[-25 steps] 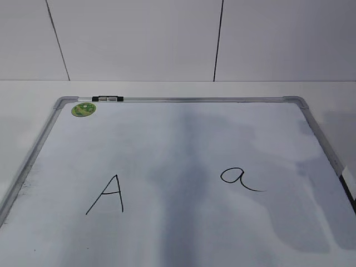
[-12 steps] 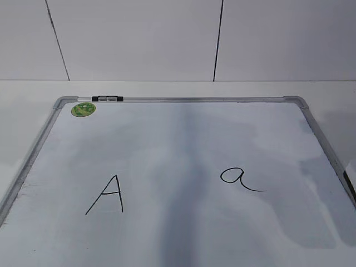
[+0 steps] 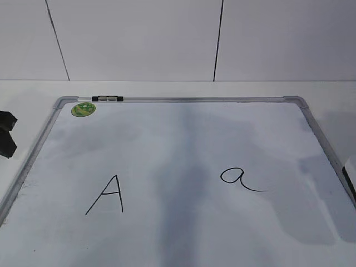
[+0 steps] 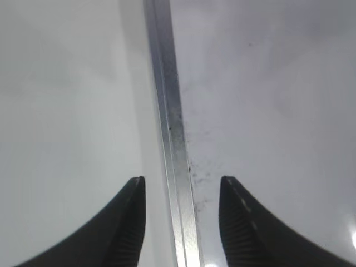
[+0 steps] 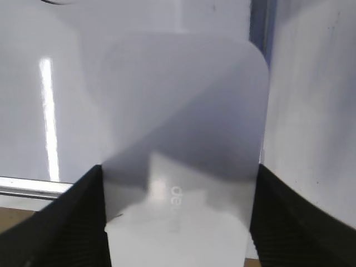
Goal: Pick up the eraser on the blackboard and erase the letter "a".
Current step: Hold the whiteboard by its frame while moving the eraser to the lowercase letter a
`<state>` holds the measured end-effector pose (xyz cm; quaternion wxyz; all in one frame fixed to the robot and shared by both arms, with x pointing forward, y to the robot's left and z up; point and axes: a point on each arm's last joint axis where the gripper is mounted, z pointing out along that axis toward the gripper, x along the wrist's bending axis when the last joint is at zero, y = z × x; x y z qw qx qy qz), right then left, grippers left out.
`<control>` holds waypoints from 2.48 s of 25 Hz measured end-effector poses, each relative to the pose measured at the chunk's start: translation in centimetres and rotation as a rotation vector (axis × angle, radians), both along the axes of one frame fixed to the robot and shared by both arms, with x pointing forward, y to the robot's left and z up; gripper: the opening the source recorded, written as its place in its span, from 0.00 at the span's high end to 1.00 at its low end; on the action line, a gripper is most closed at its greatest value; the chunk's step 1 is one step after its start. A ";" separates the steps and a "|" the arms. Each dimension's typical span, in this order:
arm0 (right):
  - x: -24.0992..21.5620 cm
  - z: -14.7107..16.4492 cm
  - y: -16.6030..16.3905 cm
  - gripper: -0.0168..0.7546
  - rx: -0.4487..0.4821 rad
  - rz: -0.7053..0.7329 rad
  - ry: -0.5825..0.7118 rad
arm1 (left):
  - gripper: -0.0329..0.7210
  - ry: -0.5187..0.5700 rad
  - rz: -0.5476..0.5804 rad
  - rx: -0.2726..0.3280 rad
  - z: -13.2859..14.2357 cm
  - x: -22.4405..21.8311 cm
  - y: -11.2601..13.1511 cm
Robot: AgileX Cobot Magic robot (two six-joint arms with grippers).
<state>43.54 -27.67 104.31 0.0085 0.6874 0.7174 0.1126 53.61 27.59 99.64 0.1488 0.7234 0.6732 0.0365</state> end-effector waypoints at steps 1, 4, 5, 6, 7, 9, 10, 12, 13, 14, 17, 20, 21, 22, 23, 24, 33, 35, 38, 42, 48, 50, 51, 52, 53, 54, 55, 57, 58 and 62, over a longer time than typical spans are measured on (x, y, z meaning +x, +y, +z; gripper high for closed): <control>0.0 0.0 0.0 0.24 0.000 0.001 0.000 | 0.52 0.002 -0.004 0.001 -0.2 0.5 0.0; 0.0 0.0 0.0 0.24 0.000 0.001 0.000 | 0.52 0.021 -0.007 0.003 -1.1 2.0 -0.1; 0.0 0.0 0.0 0.24 0.000 0.001 0.000 | 0.52 0.024 -0.007 0.003 -1.3 2.4 -0.1; 0.0 0.0 0.0 0.24 0.000 0.001 0.000 | 0.52 0.034 -0.007 0.004 -1.8 2.8 -0.1; 0.0 0.0 0.0 0.24 0.000 0.001 0.000 | 0.52 0.043 -0.008 0.004 -2.2 3.1 -0.1; 0.0 0.0 0.0 0.24 0.000 0.001 0.000 | 0.52 0.065 -0.009 0.006 -3.0 3.6 -0.1; 0.0 0.0 0.0 0.24 0.000 0.001 0.000 | 0.52 0.078 -0.009 0.006 -3.5 3.7 -0.1; 0.0 0.0 0.0 0.24 0.000 0.001 -0.002 | 0.53 0.096 -0.009 0.007 -4.3 4.1 -0.1; 0.0 0.0 0.0 0.24 0.000 0.001 -0.002 | 0.54 0.102 -0.009 0.008 -4.6 4.2 -0.1; 0.0 0.0 0.0 0.24 0.000 0.001 -0.002 | 0.55 0.110 -0.011 0.008 -4.9 4.4 -0.1; 0.0 0.0 0.0 0.24 0.000 0.001 -0.002 | 0.57 0.114 -0.010 0.009 -5.4 5.0 -0.2; 0.0 0.0 0.0 0.24 0.000 0.001 -0.002 | 0.61 0.119 -0.010 0.009 -5.8 5.3 -0.2; 0.0 0.0 0.0 0.24 0.000 0.001 -0.002 | 0.62 0.124 -0.012 0.010 -6.0 5.4 -0.2; 0.0 0.0 0.0 0.24 0.000 0.001 -0.002 | 0.62 0.127 -0.012 0.010 -6.1 5.4 -0.2; 0.0 0.0 0.0 0.24 0.000 0.001 -0.004 | 0.62 0.126 -0.011 0.010 -6.2 5.4 -0.2; 0.0 0.0 0.0 0.24 0.000 0.001 -0.004 | 0.63 0.126 -0.011 0.011 -6.3 5.5 -0.2; 0.1 0.0 0.0 0.24 0.000 0.000 -0.008 | 0.64 0.109 -0.009 0.013 -6.5 5.7 -0.2; 0.1 0.0 0.0 0.24 0.000 0.000 -0.008 | 0.64 0.121 -0.009 0.014 -7.0 5.8 -0.2; 0.1 0.0 0.0 0.24 0.000 0.000 -0.008 | 0.65 0.127 -0.008 0.011 -7.2 6.0 -0.2; 0.1 0.0 0.0 0.24 0.000 0.000 -0.008 | 0.80 0.133 0.004 -0.003 -7.2 6.0 -0.3; 0.1 0.0 0.0 0.24 0.000 0.000 -0.008 | 0.93 0.131 0.015 -0.002 -7.1 6.1 -0.3; 0.1 0.0 0.0 0.24 -0.001 0.005 -0.008 | 0.93 0.131 0.017 -0.003 -7.1 6.1 -0.3; 0.1 0.0 0.0 0.24 0.001 0.004 -0.010 | 0.93 0.131 0.017 -0.003 -7.1 6.1 -0.3; 0.1 0.0 0.0 0.24 0.001 0.004 -0.013 | 0.93 0.131 0.017 -0.003 -7.1 6.1 -0.3; 0.2 0.1 0.0 0.24 0.003 0.004 -0.014 | 0.93 0.131 0.017 -0.003 -7.1 6.1 -0.3; 0.5 0.1 0.1 0.24 0.007 0.005 -0.014 | 0.93 0.131 0.017 -0.003 -7.1 6.1 -0.3; 0.7 0.2 0.1 0.24 0.009 0.010 -0.014 | 0.93 0.131 0.017 -0.003 -7.1 6.1 -0.3; 1.5 0.0 0.3 0.24 0.022 0.017 -0.005 | 0.93 0.131 0.017 -0.003 -7.1 6.1 -0.3; 2.0 0.0 0.4 0.24 0.025 0.025 -0.004 | 0.93 0.131 0.017 -0.003 -7.1 6.1 -0.3; 4.4 -0.6 1.3 0.24 0.028 0.069 0.013 | 0.93 0.131 0.017 -0.003 -7.1 6.1 -0.3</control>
